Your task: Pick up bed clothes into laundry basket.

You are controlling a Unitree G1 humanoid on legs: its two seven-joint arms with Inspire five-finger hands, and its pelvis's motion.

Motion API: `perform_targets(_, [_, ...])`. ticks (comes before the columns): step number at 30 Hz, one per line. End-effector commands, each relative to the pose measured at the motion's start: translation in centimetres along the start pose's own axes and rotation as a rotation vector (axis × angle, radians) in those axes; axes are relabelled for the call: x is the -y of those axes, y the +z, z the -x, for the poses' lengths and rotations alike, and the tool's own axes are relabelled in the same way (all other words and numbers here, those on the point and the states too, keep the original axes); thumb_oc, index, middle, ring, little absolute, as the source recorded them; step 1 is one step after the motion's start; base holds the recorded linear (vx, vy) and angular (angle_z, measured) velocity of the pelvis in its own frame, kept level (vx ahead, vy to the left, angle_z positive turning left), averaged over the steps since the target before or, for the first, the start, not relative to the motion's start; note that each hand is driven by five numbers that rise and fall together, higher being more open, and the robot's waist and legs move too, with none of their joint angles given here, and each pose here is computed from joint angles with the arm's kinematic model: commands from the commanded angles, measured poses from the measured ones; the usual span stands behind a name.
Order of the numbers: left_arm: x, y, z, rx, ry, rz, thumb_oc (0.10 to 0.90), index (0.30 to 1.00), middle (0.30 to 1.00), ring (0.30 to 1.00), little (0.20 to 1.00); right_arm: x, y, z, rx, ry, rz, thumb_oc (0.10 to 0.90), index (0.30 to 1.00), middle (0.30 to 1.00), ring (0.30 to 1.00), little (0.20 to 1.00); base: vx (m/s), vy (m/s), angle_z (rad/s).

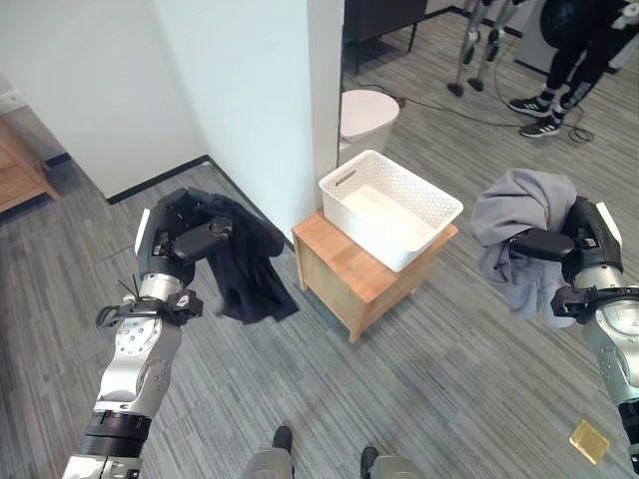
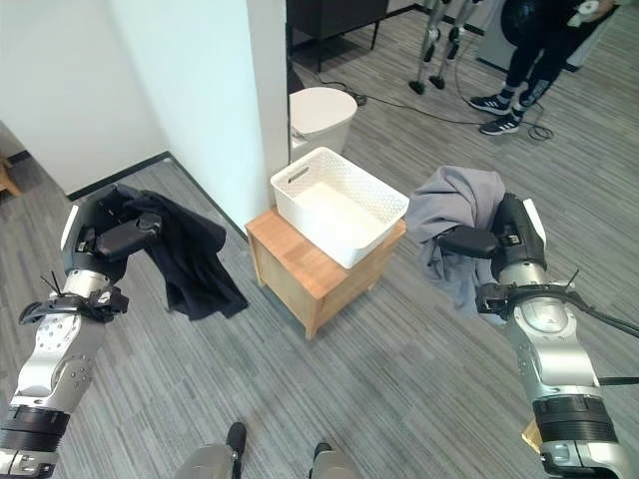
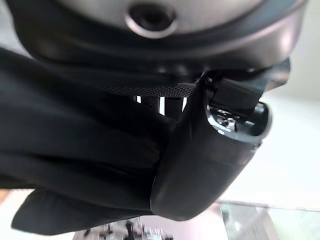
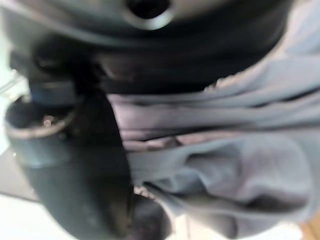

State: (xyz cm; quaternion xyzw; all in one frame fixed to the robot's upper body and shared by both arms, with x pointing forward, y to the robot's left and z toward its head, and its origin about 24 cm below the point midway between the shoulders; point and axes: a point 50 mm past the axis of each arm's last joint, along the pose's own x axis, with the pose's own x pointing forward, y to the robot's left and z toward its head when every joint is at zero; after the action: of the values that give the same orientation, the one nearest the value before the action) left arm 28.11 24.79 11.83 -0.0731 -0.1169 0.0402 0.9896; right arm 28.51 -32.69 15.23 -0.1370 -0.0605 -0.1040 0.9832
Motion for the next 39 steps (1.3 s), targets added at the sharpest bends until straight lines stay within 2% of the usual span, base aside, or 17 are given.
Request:
perform_targets(1, [0.7,7.7,-0.5,0.361,-0.094,-0.036,0.4,0.3,0.3,0.3,0.3,-0.6,7.0,-0.5,0.363,0.005,-0.079,0.4,0.3,0.3,0.3,0.3,0.12,0.0,-0.18])
perform_targets(4, [1.2,7.9,-0.5,0.384,-0.095,-0.041,0.4,0.3,0.3,0.3,0.3,-1.8,4.9,0.9,0.342,0.0,-0.189,0.4,0.3,0.3,0.3,0.3,0.05,0.05,-0.26])
perform_targets(9, [1.3,7.4,-0.3,0.368,-0.097,-0.05,0.4,0.3,0.3,0.3,0.3,-2.6,2.9,2.5,0.293,-0.018,-0.238,0.4,0.3,0.3,0.3,0.3,0.05,0.095,-0.28])
perform_targets(18, [1.5,6.8,-0.5,0.338,-0.111,-0.051,0.4,0.3,0.3,0.3,0.3,-2.2,0.6,3.6,0.213,-0.07,-0.235,0.4,0.3,0.3,0.3,0.3,0.01,0.089,-0.34])
perform_targets(25, [1.5,6.2,-0.8,0.316,-0.105,-0.046,0.4,0.3,0.3,0.3,0.3,-2.7,0.9,3.3,0.224,-0.064,-0.221,0.4,0.3,0.3,0.3,0.3,0.01,0.043,-0.23])
perform_targets(26, [-3.0,2.3,2.6,0.179,0.194,-0.062,0.4,0.3,0.3,0.3,0.3,-4.6,-1.2,4.4,0.156,-0.061,-0.325,0.4,0.3,0.3,0.3,0.3,0.03,0.036,-0.16])
perform_targets(31, [-3.8,2.5,3.2,0.182,0.219,-0.084,0.4,0.3,0.3,0.3,0.3,-4.5,-0.9,4.3,0.168,-0.066,-0.332,0.4,0.3,0.3,0.3,0.3,0.04,0.052,-0.11])
perform_targets(39, [-6.3,3.6,4.2,0.228,0.365,-0.131,0.4,0.3,0.3,0.3,0.3,-4.1,0.7,3.6,0.222,-0.071,-0.288,0.4,0.3,0.3,0.3,0.3,0.05,0.118,0.04])
